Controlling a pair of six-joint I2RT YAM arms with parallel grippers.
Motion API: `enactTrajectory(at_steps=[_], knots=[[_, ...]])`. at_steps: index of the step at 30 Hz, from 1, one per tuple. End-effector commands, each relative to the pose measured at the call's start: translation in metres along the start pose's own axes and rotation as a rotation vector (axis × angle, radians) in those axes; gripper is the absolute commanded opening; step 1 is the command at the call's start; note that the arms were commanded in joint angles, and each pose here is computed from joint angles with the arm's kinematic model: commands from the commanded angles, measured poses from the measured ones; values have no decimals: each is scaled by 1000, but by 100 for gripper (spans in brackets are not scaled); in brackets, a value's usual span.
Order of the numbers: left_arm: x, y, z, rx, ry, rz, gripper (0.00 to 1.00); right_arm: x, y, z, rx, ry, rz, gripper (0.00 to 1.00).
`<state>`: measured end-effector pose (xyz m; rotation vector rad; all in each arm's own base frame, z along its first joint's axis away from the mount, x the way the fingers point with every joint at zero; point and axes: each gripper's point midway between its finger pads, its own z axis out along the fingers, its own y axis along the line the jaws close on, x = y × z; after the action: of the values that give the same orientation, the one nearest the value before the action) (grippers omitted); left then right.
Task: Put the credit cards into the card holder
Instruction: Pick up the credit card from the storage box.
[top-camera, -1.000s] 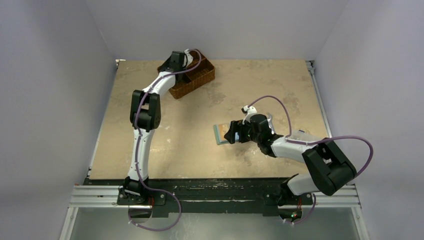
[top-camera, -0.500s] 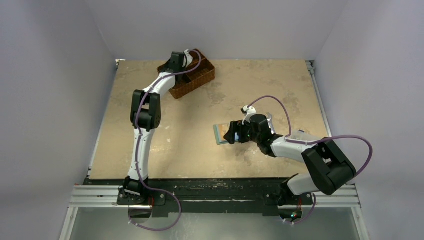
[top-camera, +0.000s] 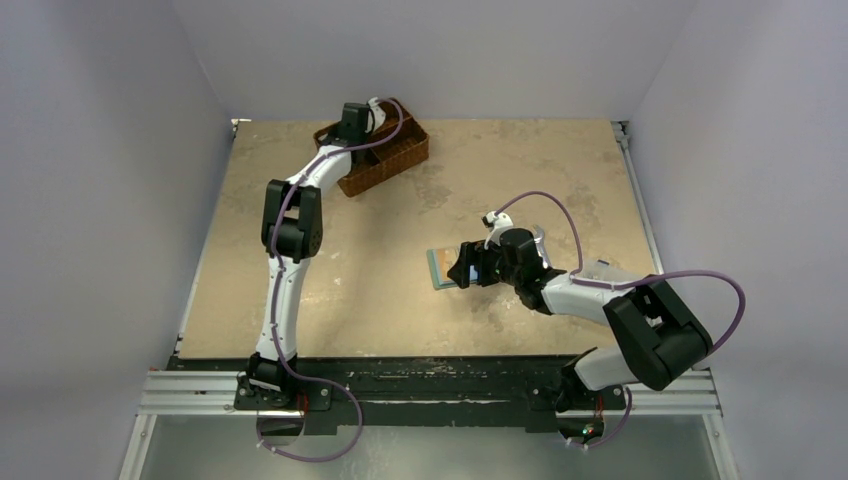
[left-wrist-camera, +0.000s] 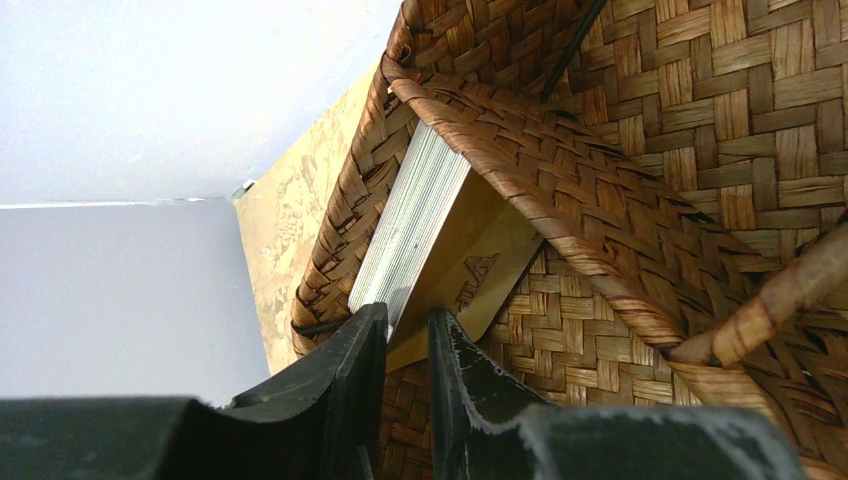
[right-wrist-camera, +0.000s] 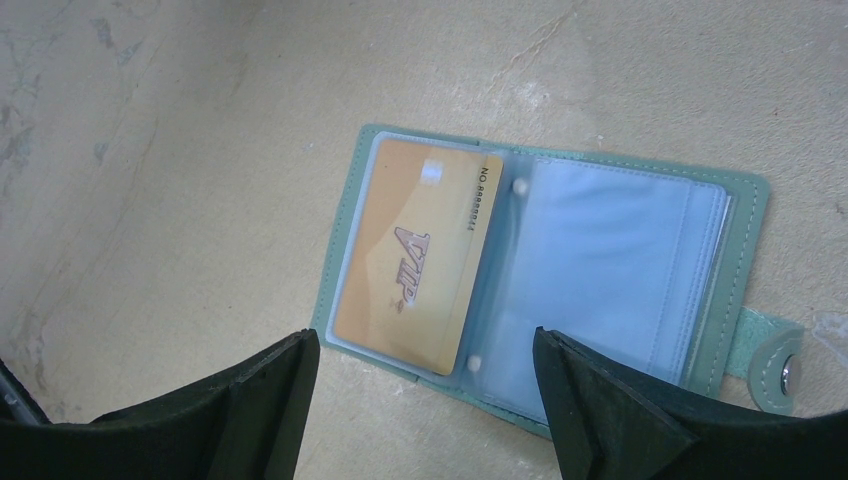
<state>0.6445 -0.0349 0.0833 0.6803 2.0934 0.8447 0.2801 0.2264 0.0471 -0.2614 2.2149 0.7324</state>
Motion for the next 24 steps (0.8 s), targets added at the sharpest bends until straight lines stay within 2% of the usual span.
enactTrajectory(at_steps=[1,7,11,24], knots=[[-14,27,-6,-67,-37,-46,21,-23,10,3,-36,-62,-24,87],[-22,33,-15,-48,-59,-76,15,-25,11,3,-39,-65,-24,87],[-25,38,-19,-45,-66,-90,6,-25,12,2,-42,-68,-25,87],[-31,51,-27,-72,-76,-103,11,-26,12,0,-45,-74,-26,87]])
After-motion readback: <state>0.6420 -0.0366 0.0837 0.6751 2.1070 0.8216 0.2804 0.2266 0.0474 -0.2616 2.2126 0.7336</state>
